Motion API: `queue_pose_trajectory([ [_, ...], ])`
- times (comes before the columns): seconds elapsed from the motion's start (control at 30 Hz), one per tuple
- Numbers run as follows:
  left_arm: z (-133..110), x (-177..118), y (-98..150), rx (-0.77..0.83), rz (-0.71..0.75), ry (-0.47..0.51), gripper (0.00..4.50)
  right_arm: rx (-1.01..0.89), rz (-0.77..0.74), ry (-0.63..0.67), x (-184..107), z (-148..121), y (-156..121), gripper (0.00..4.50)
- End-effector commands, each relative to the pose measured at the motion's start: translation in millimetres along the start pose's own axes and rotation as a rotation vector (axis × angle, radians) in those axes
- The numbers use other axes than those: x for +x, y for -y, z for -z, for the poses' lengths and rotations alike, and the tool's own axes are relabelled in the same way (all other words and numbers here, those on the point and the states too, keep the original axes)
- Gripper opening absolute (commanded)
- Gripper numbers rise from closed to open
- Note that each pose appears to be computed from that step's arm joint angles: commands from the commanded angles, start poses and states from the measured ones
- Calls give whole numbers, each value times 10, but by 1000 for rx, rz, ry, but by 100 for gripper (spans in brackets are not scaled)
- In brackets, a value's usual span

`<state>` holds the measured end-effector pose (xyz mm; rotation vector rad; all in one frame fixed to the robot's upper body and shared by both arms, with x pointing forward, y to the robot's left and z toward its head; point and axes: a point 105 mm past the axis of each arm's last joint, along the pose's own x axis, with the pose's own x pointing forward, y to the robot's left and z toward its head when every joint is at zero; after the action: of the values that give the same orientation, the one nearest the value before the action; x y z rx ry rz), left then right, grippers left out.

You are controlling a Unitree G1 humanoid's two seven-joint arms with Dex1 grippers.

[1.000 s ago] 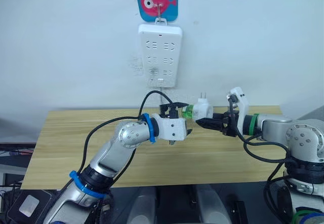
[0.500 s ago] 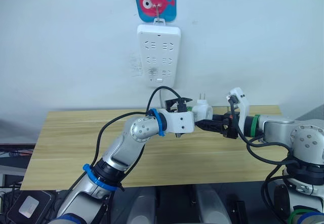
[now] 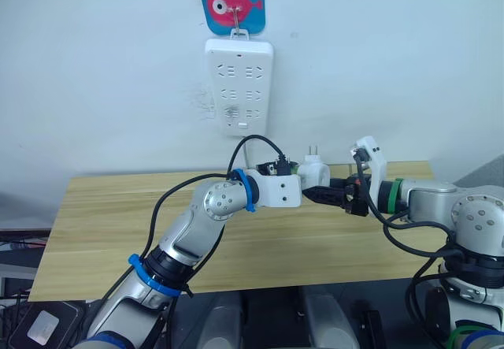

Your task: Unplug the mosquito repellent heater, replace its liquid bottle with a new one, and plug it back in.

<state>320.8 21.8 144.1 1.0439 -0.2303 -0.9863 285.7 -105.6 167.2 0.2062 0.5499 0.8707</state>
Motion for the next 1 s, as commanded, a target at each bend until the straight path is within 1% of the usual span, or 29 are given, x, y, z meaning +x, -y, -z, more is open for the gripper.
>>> queue_pose_trajectory([
  [0.03,-64,11,-67,1,-56,37,230,-72,-9,137,-71,-241,-96,449],
  [0.13,54,26,-82,-71,-122,29,230,-123,32,228,-126,-287,-106,450],
  [0.2,52,35,-99,-149,-173,66,230,-179,50,310,-160,-322,-158,450],
  [0.27,-8,48,-111,-261,-223,141,230,-217,81,401,-206,-358,-186,450],
  [0.33,26,19,-158,-415,-317,192,230,-245,119,468,-242,-328,-204,450],
  [0.37,26,-2,-175,-509,-353,232,230,-251,130,491,-245,-299,-224,450],
  [0.43,-11,-43,-207,-622,-392,306,230,-242,123,522,-219,-255,-290,450],
  [0.5,-93,-59,-212,-720,-385,379,230,-246,100,530,-155,-204,-385,450],
  [0.57,-183,-56,-197,-796,-352,440,230,-243,97,540,-111,-192,-410,450],
  [0.67,-279,-65,-157,-828,-305,490,230,-249,116,565,-74,-232,-379,450],
  [0.73,-301,-74,-137,-872,-284,509,230,-254,126,589,-51,-296,-358,450],
  [0.83,-308,-80,-123,-916,-273,517,230,-270,120,608,-18,-369,-366,450],
  [1.0,-333,-75,-124,-915,-273,513,230,-283,117,608,28,-402,-364,450],
])
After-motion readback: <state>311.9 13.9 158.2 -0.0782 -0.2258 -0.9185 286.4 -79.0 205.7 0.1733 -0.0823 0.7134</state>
